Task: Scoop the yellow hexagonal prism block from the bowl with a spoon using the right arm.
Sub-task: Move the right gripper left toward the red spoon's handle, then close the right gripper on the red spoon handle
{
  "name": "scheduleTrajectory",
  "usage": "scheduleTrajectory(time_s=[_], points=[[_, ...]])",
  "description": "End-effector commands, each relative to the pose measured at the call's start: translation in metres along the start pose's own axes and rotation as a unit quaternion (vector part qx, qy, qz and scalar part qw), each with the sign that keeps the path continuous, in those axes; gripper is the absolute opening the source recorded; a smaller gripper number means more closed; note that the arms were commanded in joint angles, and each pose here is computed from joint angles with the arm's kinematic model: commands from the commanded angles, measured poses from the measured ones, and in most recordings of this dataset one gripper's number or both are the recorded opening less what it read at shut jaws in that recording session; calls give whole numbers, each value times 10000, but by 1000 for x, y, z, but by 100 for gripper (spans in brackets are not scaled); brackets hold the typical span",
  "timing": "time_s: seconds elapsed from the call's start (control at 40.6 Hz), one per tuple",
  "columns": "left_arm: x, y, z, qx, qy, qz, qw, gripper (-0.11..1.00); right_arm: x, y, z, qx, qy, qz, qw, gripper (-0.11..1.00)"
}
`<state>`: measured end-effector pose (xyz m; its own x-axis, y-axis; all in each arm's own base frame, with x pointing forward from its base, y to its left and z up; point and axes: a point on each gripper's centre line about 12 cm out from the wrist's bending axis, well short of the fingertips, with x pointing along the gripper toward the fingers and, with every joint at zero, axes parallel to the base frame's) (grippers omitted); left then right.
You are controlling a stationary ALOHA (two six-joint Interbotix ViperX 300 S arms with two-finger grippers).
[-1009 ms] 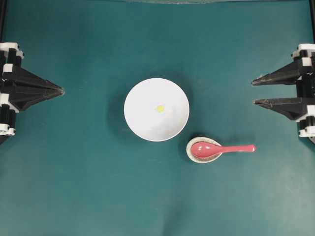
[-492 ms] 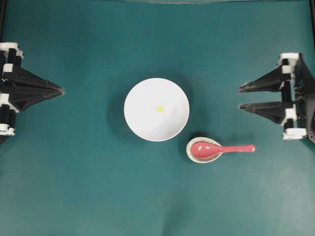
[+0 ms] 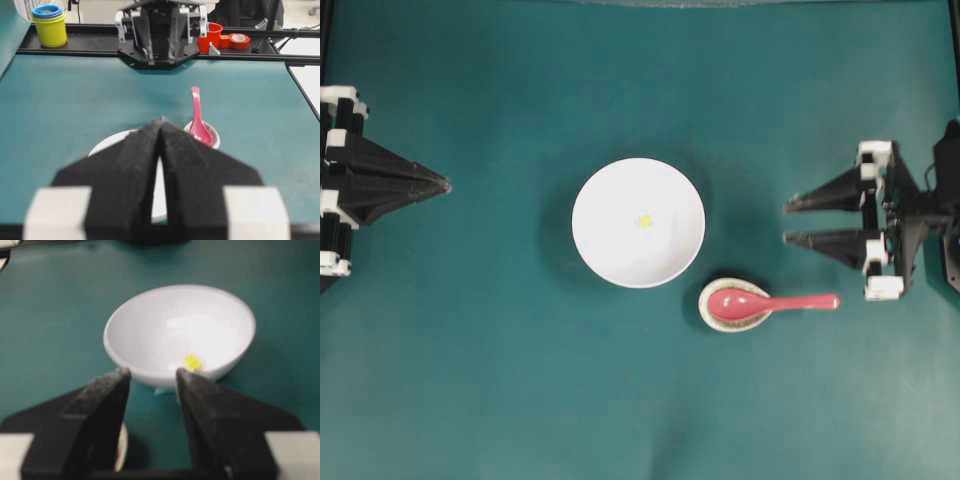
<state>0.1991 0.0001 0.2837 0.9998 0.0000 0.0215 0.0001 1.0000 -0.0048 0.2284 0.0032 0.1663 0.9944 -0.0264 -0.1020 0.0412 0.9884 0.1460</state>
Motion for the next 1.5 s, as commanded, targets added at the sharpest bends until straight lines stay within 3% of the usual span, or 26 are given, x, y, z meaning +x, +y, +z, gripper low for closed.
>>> scheduleTrajectory(time_s=[0.0, 0.369, 1.132, 1.476], points=[[2, 0, 7, 7, -77, -12, 10000, 0, 3, 4, -4, 59, -79, 92, 9999, 49], [2, 0, 6, 7, -69, -12, 10000, 0, 8, 23, -36, 186, 231, 486, 9984, 49], [2, 0, 7, -8, -77, -10, 10000, 0, 8, 48, -84, 68, 523, 414, 9978, 48], [2, 0, 7, -8, -77, -10, 10000, 0, 8, 47, -89, 37, 639, 360, 9973, 36]])
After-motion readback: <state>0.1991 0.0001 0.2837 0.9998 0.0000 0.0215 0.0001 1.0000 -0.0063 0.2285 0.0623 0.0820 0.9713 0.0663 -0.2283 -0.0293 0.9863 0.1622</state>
